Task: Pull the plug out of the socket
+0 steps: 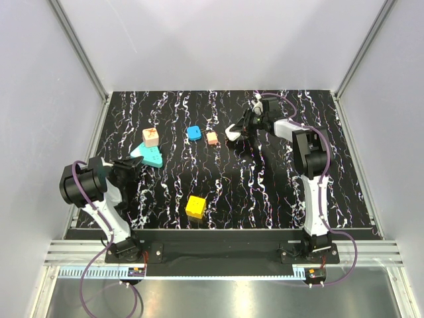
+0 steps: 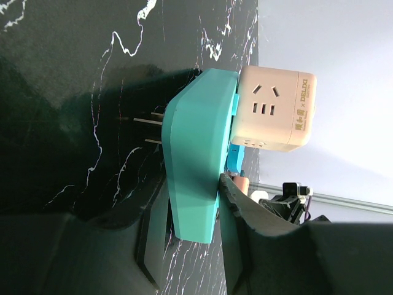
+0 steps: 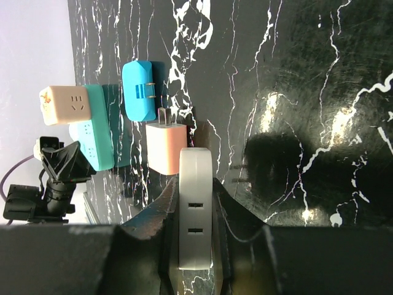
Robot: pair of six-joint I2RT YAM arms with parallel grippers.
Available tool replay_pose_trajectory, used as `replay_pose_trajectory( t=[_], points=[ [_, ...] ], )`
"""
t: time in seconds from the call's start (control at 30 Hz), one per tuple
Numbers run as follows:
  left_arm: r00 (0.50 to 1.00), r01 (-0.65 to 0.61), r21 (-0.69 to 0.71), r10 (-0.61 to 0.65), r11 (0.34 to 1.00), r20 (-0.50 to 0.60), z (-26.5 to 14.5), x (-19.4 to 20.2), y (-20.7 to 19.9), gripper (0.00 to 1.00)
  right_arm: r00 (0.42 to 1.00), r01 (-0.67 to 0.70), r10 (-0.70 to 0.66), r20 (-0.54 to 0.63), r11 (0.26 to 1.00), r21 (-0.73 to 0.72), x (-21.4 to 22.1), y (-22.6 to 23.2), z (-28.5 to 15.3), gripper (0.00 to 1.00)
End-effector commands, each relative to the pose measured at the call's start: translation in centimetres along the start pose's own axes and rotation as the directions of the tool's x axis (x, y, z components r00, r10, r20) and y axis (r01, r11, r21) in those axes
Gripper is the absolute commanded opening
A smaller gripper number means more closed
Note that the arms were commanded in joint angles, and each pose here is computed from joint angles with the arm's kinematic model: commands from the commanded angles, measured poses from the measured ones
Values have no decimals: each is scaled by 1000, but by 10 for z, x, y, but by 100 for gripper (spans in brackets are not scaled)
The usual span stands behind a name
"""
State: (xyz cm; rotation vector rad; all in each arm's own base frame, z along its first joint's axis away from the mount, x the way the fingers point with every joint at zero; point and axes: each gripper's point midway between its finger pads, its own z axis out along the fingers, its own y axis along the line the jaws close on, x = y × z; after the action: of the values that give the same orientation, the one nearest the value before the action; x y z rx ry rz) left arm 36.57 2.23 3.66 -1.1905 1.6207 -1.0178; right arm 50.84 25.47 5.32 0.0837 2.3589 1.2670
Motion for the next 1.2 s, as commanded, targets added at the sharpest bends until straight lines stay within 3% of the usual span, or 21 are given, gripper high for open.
replay_pose_trajectory(
  t=[0.0,0.13,0.37,0.5,0.67,0.8,0.93,1.0,1.07,1.17],
  points=[
    [999,-46,-12,46,999,24,2,-6,4,0,998,44,-44,34,999,-22,-12,17,1,10],
    [999,-48,-8,48,999,26,2,-5,3,0,998,51,-51,24,999,-5,-6,11,4,16],
    [997,-70,-11,70,997,34,2,-5,1,0,999,46,-45,-4,997,54,4,-4,5,38],
    [996,-79,-20,80,997,32,2,-4,1,0,997,82,-82,-5,988,131,3,-11,-2,54],
    [997,-80,-12,80,997,14,3,-1,0,0,989,138,-148,28,963,230,-18,-3,-22,81],
    [997,-79,-12,79,997,15,3,-2,0,0,980,116,-172,101,902,417,-43,-4,-50,100],
    [997,-76,-9,76,997,10,5,-2,0,0,960,168,-265,87,800,577,-50,9,-72,100],
    [997,-74,-9,74,997,6,5,-1,0,0,933,258,-361,14,694,672,-42,17,-77,100],
    [997,-73,-7,73,997,1,5,-1,0,0,921,320,-384,-64,653,687,-25,26,-75,100],
    [997,-75,-4,75,997,0,5,0,0,0,948,293,-311,-67,772,564,-10,51,-56,100]
  ],
)
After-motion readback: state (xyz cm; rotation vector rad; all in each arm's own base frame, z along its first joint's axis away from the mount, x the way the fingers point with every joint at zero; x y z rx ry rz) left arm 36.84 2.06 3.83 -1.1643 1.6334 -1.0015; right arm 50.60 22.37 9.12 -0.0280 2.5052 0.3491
